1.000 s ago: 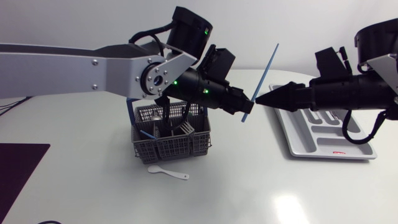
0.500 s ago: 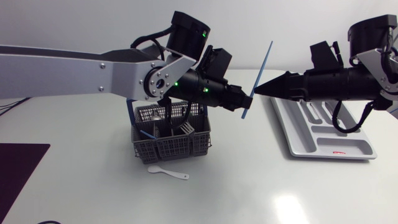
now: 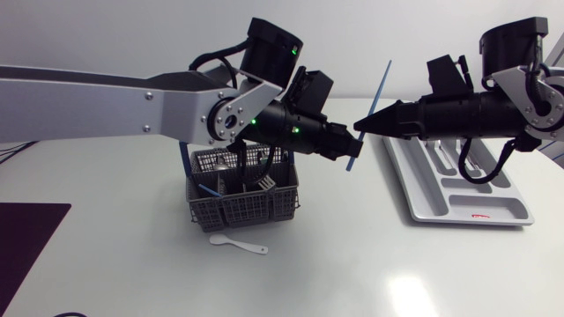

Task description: Unload the cutlery basket into the drawer organizer.

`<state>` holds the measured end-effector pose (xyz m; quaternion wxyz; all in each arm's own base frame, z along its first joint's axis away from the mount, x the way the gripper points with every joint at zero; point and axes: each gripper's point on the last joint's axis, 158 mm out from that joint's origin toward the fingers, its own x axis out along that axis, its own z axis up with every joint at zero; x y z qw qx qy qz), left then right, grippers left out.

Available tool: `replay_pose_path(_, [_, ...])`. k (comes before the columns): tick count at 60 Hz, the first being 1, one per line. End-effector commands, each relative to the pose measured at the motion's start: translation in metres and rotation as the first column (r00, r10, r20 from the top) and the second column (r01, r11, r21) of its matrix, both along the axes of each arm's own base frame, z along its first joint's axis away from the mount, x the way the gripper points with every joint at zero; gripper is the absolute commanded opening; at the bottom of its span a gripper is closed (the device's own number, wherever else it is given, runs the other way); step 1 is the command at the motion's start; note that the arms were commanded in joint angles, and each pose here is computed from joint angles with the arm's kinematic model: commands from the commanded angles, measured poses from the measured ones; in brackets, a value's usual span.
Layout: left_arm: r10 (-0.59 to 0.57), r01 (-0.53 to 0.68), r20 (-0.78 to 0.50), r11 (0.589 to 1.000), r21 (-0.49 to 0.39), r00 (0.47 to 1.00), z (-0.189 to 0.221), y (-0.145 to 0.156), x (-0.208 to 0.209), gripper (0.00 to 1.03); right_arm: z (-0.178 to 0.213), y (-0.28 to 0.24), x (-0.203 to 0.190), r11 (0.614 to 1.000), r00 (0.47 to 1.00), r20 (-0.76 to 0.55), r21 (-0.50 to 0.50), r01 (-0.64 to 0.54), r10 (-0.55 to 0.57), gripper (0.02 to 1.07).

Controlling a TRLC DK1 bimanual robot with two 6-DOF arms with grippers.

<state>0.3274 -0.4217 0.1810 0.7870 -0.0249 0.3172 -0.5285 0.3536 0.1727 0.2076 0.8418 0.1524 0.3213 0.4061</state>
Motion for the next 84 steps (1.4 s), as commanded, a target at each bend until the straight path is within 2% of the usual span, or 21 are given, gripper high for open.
replay_pose_path(1, [-0.001, 0.001, -0.048, 1.000, 0.013, 0.999, -0.018, -0.001, -0.005, 0.04, 0.003, 0.002, 0.004, 1.000, 1.000, -0.007, 0.013, 0.007, -0.007, 0.08])
replay_pose_path(9, [-0.002, 0.002, -0.037, 1.000, 0.004, 0.999, -0.014, -0.001, -0.005, 0.23, 0.001, 0.002, 0.001, 1.000, 1.000, -0.011, 0.015, 0.002, -0.002, 0.08])
replay_pose_path(12, [0.003, -0.003, -0.027, 1.000, -0.002, 1.000, -0.009, 0.000, -0.004, 0.38, 0.002, 0.002, -0.001, 1.000, 1.000, -0.008, 0.014, 0.002, -0.002, 0.08])
replay_pose_path(18, [0.027, -0.026, 0.020, 0.999, -0.023, 0.999, 0.014, 0.006, 0.003, 0.56, 0.003, -0.005, -0.001, 1.000, 1.000, -0.008, 0.012, 0.018, -0.018, 0.08])
replay_pose_path(24, [0.066, -0.062, 0.076, 0.997, -0.050, 0.995, 0.045, 0.023, 0.017, 0.61, -0.001, -0.023, 0.000, 0.999, 0.999, -0.018, -0.002, 0.038, -0.038, 0.08])
replay_pose_path(32, [0.102, -0.100, 0.154, 0.995, -0.020, 0.983, 0.070, 0.054, 0.031, 0.61, -0.015, -0.062, 0.009, 0.993, 0.993, -0.041, -0.048, 0.105, -0.107, 0.08])
replay_pose_path(38, [0.037, -0.057, 0.197, 0.994, 0.096, 0.980, 0.063, 0.073, 0.022, 0.63, -0.037, -0.102, 0.024, 0.975, 0.979, -0.070, -0.130, 0.180, -0.190, 0.08])
replay_pose_path(44, [-0.073, 0.023, 0.194, 0.969, 0.246, 0.978, 0.030, 0.091, 0.001, 0.64, -0.070, -0.146, 0.047, 0.936, 0.951, -0.103, -0.238, 0.261, -0.291, 0.08])
replay_pose_path(45, [-0.112, 0.054, 0.188, 0.956, 0.289, 0.976, 0.017, 0.098, -0.009, 0.64, -0.077, -0.156, 0.051, 0.923, 0.945, -0.103, -0.272, 0.273, -0.310, 0.08])
replay_pose_path(50, [-0.181, 0.091, 0.213, 0.923, 0.373, 0.960, -0.005, 0.113, -0.027, 0.64, -0.097, -0.180, 0.066, 0.887, 0.925, -0.115, -0.346, 0.305, -0.362, 0.08])
replay_pose_path(51, [-0.235, 0.128, 0.215, 0.900, 0.418, 0.948, -0.016, 0.119, -0.041, 0.64, -0.101, -0.186, 0.068, 0.877, 0.920, -0.115, -0.366, 0.311, -0.374, 0.08])
replay_pose_path(55, [-0.298, 0.150, 0.237, 0.856, 0.494, 0.925, -0.034, 0.132, -0.056, 0.64, -0.115, -0.201, 0.078, 0.847, 0.905, -0.118, -0.420, 0.327, -0.408, 0.08])
replay_pose_path(57, [-0.358, 0.164, 0.255, 0.812, 0.560, 0.898, -0.049, 0.143, -0.069, 0.64, -0.121, -0.208, 0.083, 0.833, 0.897, -0.123, -0.441, 0.334, -0.425, 0.08])
replay_pose_path(58, [-0.363, 0.167, 0.256, 0.809, 0.564, 0.896, -0.050, 0.143, -0.070, 0.65, -0.125, -0.211, 0.085, 0.826, 0.893, -0.127, -0.452, 0.336, -0.433, 0.08])
replay_pose_path(61, [-0.433, 0.192, 0.247, 0.748, 0.636, 0.867, -0.073, 0.158, -0.086, 0.66, -0.138, -0.221, 0.092, 0.802, 0.878, -0.139, -0.492, 0.340, -0.457, 0.08])
replay_pose_path(72, [-0.545, 0.232, 0.185, 0.607, 0.760, 0.818, -0.124, 0.186, -0.112, 0.66, -0.179, -0.239, 0.104, 0.742, 0.842, -0.184, -0.589, 0.318, -0.507, 0.09])
replay_pose_path(79, [-0.578, 0.237, 0.171, 0.562, 0.792, 0.798, -0.143, 0.197, -0.119, 0.68, -0.198, -0.239, 0.106, 0.731, 0.832, -0.215, -0.619, 0.288, -0.511, 0.10])
replay_pose_path(84, [-0.586, 0.228, 0.176, 0.550, 0.804, 0.791, -0.152, 0.202, -0.119, 0.68, -0.206, -0.237, 0.109, 0.723, 0.832, -0.221, -0.635, 0.274, -0.509, 0.11])
